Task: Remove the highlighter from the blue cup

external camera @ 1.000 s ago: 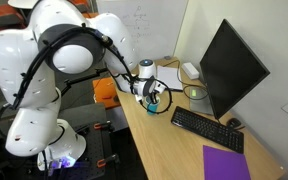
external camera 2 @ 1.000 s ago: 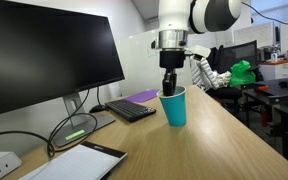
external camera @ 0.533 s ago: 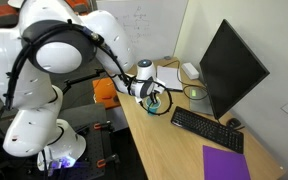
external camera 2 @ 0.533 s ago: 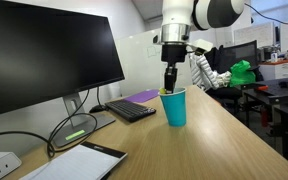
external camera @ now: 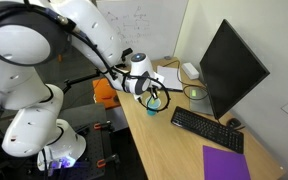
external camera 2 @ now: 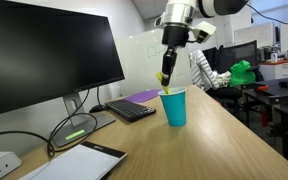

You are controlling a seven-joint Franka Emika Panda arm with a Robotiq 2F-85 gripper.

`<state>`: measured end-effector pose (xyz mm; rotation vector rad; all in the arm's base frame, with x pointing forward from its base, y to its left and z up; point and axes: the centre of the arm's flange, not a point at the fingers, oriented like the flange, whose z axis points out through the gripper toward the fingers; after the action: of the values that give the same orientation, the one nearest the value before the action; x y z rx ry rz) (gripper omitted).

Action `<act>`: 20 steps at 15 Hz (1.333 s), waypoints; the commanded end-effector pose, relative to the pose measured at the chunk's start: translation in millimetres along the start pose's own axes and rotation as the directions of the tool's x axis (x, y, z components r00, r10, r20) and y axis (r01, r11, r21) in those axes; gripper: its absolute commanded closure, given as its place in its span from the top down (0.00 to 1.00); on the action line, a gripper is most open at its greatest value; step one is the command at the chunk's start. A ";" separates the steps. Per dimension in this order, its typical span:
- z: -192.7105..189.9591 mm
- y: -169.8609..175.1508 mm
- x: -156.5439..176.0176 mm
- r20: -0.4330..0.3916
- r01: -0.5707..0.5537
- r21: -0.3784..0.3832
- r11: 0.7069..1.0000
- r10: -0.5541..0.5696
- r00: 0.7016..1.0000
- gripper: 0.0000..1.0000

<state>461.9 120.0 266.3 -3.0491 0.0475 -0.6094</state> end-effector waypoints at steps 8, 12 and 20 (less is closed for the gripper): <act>-65.8 -6.0 17.4 0.133 -0.235 0.014 0.972 0.231 0.964 0.05; -72.8 -42.3 15.7 0.221 -0.312 0.100 0.945 0.285 0.933 0.05; -110.7 -15.8 37.3 0.162 -0.379 0.094 0.921 0.361 0.918 0.05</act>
<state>460.3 135.1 379.7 -2.8386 0.5122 -0.4105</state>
